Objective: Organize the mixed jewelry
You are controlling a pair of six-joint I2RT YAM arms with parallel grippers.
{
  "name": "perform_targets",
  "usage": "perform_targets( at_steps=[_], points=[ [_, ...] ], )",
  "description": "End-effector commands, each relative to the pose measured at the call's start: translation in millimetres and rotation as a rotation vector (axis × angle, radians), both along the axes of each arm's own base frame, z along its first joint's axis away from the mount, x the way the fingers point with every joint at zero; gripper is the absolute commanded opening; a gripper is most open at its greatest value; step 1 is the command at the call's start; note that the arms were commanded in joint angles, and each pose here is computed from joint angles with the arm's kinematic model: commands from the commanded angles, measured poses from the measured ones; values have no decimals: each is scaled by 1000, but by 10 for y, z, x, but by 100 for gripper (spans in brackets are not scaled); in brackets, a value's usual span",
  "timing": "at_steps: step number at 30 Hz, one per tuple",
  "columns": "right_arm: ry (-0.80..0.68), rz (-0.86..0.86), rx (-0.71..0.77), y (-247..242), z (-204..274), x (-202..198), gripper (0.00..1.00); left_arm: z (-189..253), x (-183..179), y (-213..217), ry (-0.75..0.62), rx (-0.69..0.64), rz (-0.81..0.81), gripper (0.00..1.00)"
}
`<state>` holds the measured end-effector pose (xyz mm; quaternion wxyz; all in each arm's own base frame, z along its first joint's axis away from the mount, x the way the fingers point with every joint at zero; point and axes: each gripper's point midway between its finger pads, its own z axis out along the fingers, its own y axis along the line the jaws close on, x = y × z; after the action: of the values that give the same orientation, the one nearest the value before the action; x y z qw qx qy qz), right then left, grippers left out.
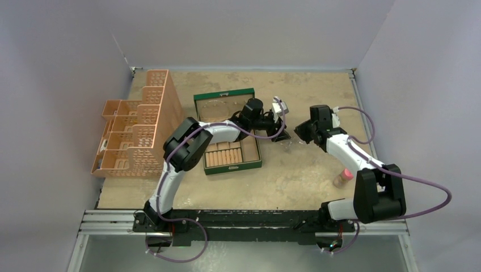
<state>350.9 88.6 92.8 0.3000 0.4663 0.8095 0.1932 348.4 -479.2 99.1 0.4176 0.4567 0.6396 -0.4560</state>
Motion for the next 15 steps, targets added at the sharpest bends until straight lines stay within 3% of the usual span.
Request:
perform_targets(
  at_steps=[1, 15],
  points=[
    [-65, -16, 57, 28, 224, 102, 0, 225, 84, -236, -117, -89, -80, 56],
    [-85, -13, 109, 40, 303, 119, 0, 5, 102, -393, -78, -105, -105, 44]
  ],
)
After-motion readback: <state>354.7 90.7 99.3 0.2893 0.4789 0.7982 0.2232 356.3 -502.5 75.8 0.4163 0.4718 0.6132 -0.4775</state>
